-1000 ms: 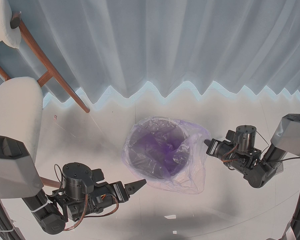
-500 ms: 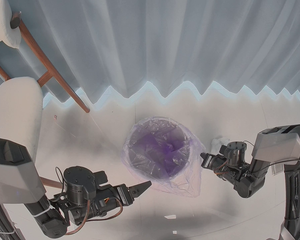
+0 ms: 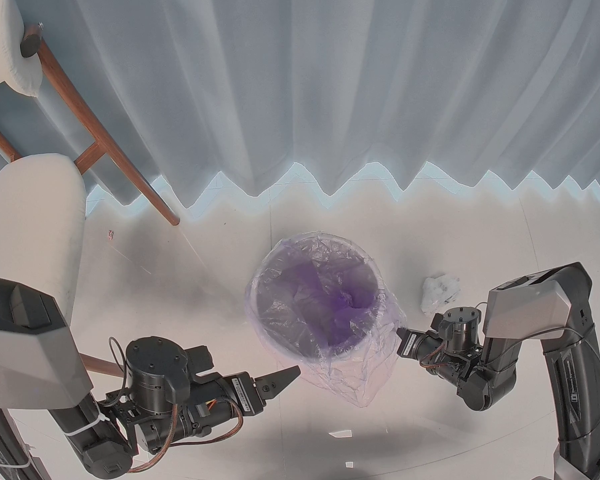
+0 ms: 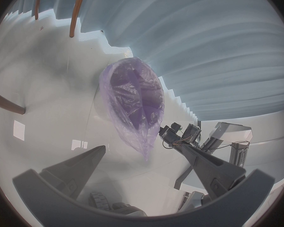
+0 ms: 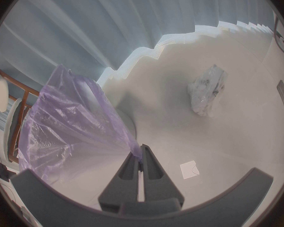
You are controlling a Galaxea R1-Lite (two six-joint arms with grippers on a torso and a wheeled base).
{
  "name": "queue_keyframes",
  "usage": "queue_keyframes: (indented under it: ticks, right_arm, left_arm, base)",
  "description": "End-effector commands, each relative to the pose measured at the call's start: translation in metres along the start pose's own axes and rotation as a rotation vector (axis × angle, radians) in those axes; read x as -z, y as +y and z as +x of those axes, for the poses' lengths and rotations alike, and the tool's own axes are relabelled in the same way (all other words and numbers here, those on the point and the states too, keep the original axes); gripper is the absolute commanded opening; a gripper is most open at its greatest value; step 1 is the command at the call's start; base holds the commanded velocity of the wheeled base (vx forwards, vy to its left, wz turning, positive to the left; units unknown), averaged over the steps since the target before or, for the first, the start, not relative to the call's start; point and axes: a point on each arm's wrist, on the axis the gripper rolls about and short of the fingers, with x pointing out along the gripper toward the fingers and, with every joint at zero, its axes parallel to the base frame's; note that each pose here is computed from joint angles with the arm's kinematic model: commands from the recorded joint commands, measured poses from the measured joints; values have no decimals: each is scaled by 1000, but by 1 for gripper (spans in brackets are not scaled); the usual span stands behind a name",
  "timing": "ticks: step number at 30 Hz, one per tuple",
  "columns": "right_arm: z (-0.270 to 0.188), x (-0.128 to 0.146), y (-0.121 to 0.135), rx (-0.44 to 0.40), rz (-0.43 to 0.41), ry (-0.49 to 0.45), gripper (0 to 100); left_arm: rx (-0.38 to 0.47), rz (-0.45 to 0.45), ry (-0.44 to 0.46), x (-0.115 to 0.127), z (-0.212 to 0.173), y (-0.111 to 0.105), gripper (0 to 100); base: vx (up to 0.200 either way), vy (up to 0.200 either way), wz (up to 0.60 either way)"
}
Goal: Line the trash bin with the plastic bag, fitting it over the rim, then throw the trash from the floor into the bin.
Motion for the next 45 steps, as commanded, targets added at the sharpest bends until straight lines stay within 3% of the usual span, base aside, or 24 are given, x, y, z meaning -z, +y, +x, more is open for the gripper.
queue_keyframes:
  ticks: [1, 7, 8, 14, 16, 23, 29, 32, 37, 45]
  right_arm:
    - [2, 6, -3, 9, -4, 17, 0]
    - [2, 7, -3, -2, -16, 4, 0]
    - [1, 6, -1, -4, -22, -1, 100]
    - [-26, -15, 12, -17, 23, -62, 100]
    - [-56, -20, 21, -27, 65, -46, 100]
    - [-140, -29, 24, -21, 70, -44, 100]
    - [-204, -49, 28, -11, 86, -169, 100]
    - [-217, -60, 26, 75, 116, -286, 100]
    - [-242, -72, 28, 123, 166, -395, 100]
    - [-282, -66, 27, 160, 154, -345, 100]
  left_arm:
    - [-10, -1, -6, 1, -3, 1, 100]
    - [2, 2, -66, -1, -10, 0, 100]
    - [13, 3, -76, -1, -13, -1, 100]
    - [5, 15, -73, 2, -22, 1, 100]
    - [-8, 14, -78, 3, -26, 2, 100]
    - [-58, 12, -97, 5, -30, 5, 100]
    - [-124, -12, -62, 11, -19, 20, 100]
    - [-148, -29, -63, 11, -7, 28, 100]
    - [-153, -46, -81, 6, 18, 36, 100]
    - [-157, -47, -104, -3, 52, 46, 100]
  base:
    - [0, 0, 0]
    - [0, 0, 0]
    - [0, 0, 0]
    - [0, 0, 0]
    - [0, 0, 0]
    - [0, 0, 0]
    - [0, 0, 0]
    - [0, 0, 0]
    - [0, 0, 0]
    - [0, 0, 0]
